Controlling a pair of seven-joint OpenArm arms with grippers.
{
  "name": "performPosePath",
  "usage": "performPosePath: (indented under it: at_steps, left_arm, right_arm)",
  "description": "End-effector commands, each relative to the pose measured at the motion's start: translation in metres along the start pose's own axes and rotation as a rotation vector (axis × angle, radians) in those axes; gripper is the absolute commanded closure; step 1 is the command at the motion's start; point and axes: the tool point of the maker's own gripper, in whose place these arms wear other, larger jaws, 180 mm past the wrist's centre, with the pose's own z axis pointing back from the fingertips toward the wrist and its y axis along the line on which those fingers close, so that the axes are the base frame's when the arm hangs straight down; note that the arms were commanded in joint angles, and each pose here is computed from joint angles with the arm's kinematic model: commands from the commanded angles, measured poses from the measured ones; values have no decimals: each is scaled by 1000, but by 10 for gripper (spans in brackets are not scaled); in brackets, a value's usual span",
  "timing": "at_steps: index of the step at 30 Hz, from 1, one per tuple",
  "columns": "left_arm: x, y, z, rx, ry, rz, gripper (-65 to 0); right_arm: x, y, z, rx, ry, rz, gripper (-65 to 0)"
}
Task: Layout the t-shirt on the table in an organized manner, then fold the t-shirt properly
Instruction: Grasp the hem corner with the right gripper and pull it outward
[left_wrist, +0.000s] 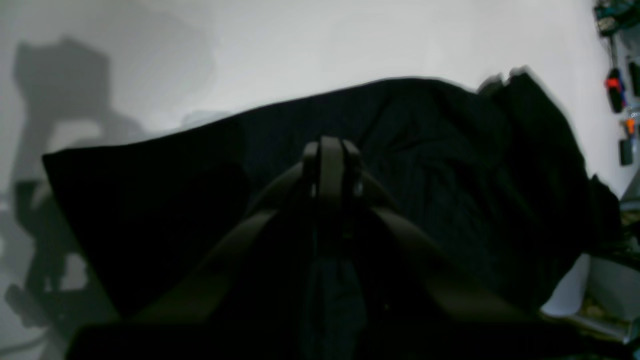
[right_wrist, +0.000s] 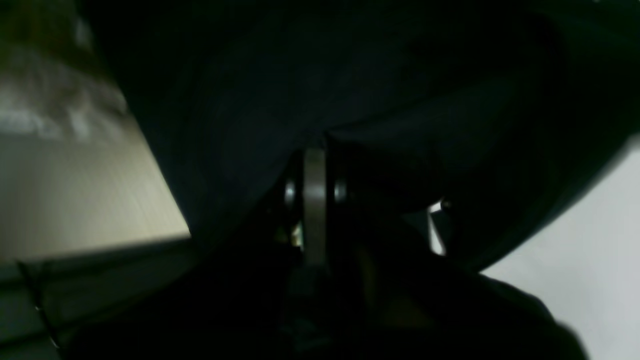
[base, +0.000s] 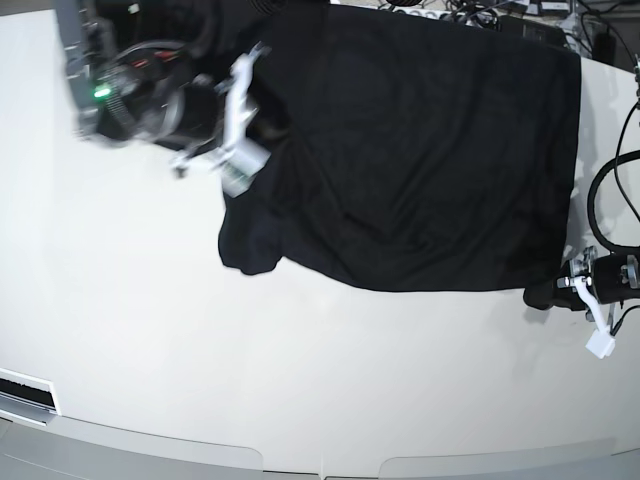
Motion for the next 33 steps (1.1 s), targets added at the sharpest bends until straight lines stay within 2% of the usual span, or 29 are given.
performPosePath:
  at_steps: [1, 2, 3, 6, 7, 8, 12, 15, 19, 22, 25, 27, 33]
  left_arm:
    - [26, 0, 12, 1, -65, -28, 0]
    - [26, 0, 12, 1, -65, -28, 0]
    - [26, 0, 12, 1, -65, -28, 0]
    - [26, 0, 12, 1, -65, -28, 0]
    - [26, 0, 12, 1, -65, -28, 0]
    - [26, 0, 12, 1, -65, -28, 0]
    - [26, 0, 12, 1, -65, -28, 0]
    - [26, 0, 12, 1, -65, -28, 0]
    - [26, 0, 12, 2, -65, -28, 0]
    - [26, 0, 12, 1, -65, -28, 0]
    - [26, 0, 12, 0, -65, -28, 0]
    - [26, 0, 12, 1, -65, -28, 0]
    - [24, 0, 12, 1, -54, -28, 0]
  right_arm:
    - [7, 4, -1, 3, -14, 45, 0]
    - [6, 8, -6, 6, 8, 76, -16]
    - [4, 12, -9, 11, 25, 100, -63]
    - [4, 13, -12, -2, 38, 102, -305]
    - [6, 13, -12, -6, 31, 98, -367]
    - [9, 12, -11, -11, 20, 99, -393]
    - [41, -4, 7, -88, -125, 70, -392]
    - [60, -29, 28, -196, -224, 25, -392]
    - [55, -71, 48, -340, -241, -76, -392]
    - [48, -100, 49, -399, -243, -149, -392]
    - [37, -128, 35, -393, -216, -220, -392]
    - [34, -142, 23, -346, -212, -262, -392]
    - [50, -173, 7, -195, -300, -435, -392]
